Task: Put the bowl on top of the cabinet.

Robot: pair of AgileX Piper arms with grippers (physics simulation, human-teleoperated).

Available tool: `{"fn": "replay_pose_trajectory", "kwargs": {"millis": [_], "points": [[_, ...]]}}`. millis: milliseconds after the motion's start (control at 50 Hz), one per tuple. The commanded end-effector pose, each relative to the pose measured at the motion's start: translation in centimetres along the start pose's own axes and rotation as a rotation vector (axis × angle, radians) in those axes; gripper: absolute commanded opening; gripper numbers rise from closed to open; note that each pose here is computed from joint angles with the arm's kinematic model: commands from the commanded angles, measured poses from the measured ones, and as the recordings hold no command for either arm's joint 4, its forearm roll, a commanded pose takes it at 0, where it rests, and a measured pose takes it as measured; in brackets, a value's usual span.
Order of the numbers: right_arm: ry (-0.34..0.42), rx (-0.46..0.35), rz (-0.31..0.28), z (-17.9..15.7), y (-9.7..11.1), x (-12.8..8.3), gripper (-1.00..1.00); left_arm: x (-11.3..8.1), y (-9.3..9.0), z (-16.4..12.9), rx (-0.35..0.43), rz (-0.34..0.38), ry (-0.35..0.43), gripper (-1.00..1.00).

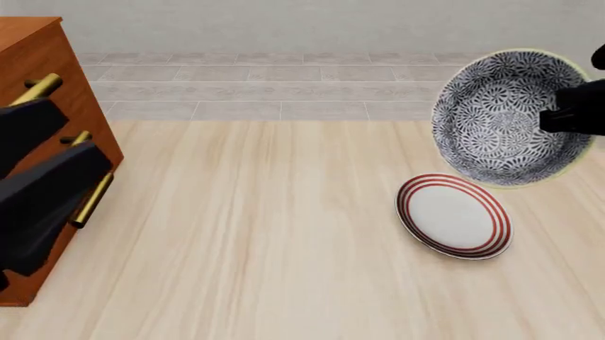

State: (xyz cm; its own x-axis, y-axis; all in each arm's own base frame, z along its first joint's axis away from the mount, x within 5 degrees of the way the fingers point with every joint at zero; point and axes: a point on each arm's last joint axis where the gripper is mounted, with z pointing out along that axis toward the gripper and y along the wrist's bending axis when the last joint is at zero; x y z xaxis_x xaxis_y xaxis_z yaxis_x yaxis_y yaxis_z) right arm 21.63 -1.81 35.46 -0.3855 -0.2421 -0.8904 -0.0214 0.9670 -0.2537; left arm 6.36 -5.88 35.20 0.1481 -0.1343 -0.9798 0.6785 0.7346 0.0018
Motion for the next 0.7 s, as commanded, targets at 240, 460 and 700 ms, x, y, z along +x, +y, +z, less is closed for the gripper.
{"fn": "replay_pose_trajectory", "kwargs": {"millis": [240,460,700], "points": [[-0.027,-0.068,-0.010,1.5,1.8,-0.3,-1.00,1.5,-3.2,8.7,0.174,-0.100,0.140,1.00],[-0.023,-0.080,-0.021,2.0,2.1,-0.2,-1.00,1.4,-4.3,11.6,0.198,-0.118,0.170,1.00],[-0.020,-0.099,-0.031,2.7,2.6,-0.2,-1.00,0.0,-5.0,12.6,0.224,-0.130,0.169,1.00]]}}
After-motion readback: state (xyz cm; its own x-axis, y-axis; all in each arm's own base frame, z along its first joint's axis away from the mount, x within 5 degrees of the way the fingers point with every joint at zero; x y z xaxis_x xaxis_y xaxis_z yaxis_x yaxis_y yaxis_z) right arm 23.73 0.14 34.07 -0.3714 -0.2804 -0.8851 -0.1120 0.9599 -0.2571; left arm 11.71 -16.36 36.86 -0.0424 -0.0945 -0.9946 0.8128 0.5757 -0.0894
